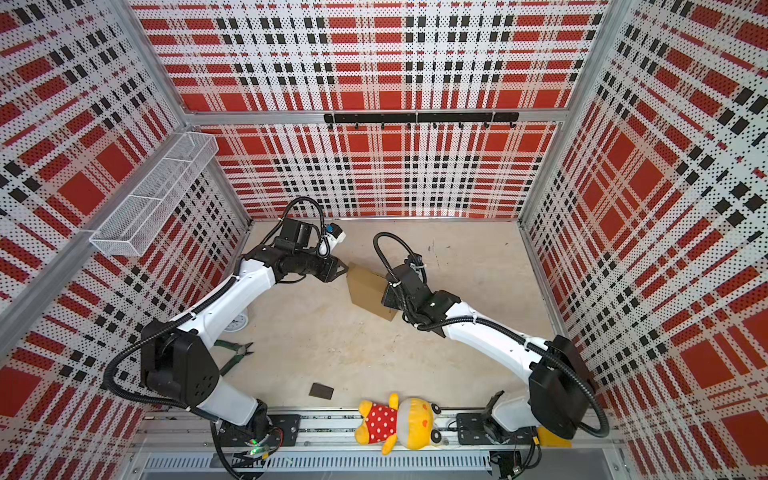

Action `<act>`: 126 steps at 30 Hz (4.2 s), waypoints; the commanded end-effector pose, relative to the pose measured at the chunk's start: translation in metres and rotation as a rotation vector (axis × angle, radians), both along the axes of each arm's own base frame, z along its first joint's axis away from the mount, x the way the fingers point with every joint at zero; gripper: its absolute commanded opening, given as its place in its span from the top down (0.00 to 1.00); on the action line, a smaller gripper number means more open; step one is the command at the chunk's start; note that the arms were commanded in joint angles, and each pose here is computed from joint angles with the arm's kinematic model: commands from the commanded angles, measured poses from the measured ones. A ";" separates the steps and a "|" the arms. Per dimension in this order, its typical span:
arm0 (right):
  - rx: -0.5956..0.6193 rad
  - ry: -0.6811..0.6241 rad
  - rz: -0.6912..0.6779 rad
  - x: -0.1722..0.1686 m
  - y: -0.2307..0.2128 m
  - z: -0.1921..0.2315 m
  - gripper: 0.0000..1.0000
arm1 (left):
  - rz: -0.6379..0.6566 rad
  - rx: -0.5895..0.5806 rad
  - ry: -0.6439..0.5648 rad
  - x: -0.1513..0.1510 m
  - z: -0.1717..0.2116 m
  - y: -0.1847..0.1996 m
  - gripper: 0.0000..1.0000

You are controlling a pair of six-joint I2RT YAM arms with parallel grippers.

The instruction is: Fold the paper box

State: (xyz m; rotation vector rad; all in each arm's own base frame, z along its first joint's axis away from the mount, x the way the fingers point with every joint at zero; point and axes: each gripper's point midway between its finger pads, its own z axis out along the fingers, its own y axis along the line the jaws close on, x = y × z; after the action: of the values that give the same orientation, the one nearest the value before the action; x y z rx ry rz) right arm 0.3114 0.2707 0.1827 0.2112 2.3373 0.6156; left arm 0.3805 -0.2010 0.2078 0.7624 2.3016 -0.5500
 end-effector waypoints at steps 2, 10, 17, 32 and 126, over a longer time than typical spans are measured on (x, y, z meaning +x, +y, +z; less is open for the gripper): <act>-0.033 0.046 0.011 -0.003 0.002 -0.014 0.98 | -0.013 -0.012 0.010 0.004 0.006 -0.007 0.67; -0.033 0.046 0.013 -0.003 0.002 -0.014 0.98 | -0.017 0.012 0.034 0.010 -0.004 -0.011 0.73; -0.036 0.044 0.011 -0.002 0.001 -0.014 0.98 | -0.021 0.020 0.041 0.010 -0.009 -0.013 0.93; -0.055 0.083 0.003 -0.004 0.001 -0.038 0.98 | -0.026 0.048 0.065 -0.001 -0.037 -0.015 1.00; -0.168 -0.136 0.404 0.029 0.021 -0.030 0.76 | -0.074 0.072 -0.023 -0.021 -0.036 -0.002 0.86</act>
State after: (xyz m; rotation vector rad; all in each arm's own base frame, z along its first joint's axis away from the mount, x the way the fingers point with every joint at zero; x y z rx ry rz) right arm 0.3427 0.3025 0.1906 -0.3804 2.2009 0.6928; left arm 0.3748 -0.2064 0.1700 0.8617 2.2740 -0.4797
